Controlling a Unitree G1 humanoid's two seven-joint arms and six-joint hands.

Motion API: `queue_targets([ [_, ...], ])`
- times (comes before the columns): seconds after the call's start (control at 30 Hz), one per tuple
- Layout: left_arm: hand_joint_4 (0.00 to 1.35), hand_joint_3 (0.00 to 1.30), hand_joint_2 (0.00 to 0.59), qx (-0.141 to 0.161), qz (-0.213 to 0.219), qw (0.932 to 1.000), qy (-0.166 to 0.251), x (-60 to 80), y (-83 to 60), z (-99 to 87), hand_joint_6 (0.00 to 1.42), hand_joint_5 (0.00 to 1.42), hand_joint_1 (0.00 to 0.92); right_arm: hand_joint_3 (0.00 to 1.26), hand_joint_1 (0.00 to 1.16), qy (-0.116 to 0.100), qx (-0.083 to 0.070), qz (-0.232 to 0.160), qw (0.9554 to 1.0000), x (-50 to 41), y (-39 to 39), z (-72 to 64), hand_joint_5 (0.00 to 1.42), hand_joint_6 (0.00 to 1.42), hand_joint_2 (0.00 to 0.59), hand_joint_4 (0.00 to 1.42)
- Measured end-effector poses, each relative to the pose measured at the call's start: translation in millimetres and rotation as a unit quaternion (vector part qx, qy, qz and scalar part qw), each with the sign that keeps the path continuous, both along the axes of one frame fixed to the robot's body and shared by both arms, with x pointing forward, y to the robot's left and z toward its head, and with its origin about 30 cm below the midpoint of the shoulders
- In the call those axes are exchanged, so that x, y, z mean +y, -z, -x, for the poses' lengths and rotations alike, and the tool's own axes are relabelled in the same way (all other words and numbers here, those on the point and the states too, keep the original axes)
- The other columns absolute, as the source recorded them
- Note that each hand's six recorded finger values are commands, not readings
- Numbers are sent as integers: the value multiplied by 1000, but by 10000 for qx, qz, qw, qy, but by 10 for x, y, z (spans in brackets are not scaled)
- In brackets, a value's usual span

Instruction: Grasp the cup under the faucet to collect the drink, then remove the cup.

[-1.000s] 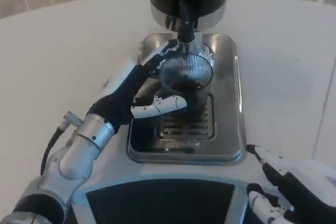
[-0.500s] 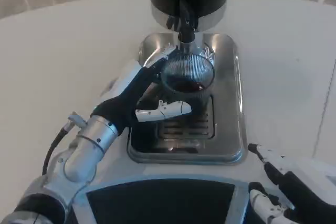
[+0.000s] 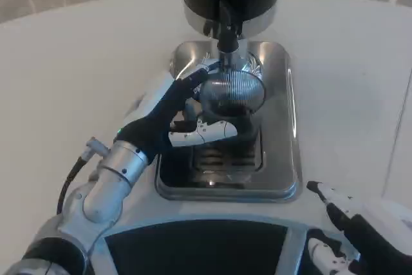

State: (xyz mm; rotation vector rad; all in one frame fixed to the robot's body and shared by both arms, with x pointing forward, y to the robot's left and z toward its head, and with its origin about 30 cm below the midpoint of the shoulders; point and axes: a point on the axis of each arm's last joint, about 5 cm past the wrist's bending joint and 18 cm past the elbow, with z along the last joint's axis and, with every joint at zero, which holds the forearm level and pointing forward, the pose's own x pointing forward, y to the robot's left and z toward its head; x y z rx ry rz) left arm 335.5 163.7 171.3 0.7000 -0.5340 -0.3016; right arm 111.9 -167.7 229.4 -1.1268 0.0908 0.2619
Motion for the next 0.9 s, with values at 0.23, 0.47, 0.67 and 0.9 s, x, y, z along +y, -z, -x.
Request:
queue_targets([
  [0.23,241,209,70,-273,-320,9991,-8,-40,22,12,1067,653,398,15,137,84,-57,176,9998,7,-5,6,0,0,563,0],
  [0.47,519,510,94,-539,-441,9975,-122,-57,43,21,1325,895,472,27,178,165,-73,191,9997,11,0,12,0,0,557,0],
  [0.67,785,751,73,-656,-114,9965,-501,-16,86,37,1424,1118,494,34,257,200,-93,216,9995,25,3,16,0,0,551,0],
  [0.9,863,837,61,-668,184,9945,-789,30,152,69,1424,1203,511,35,270,178,-113,257,9994,31,2,18,0,0,553,0],
])
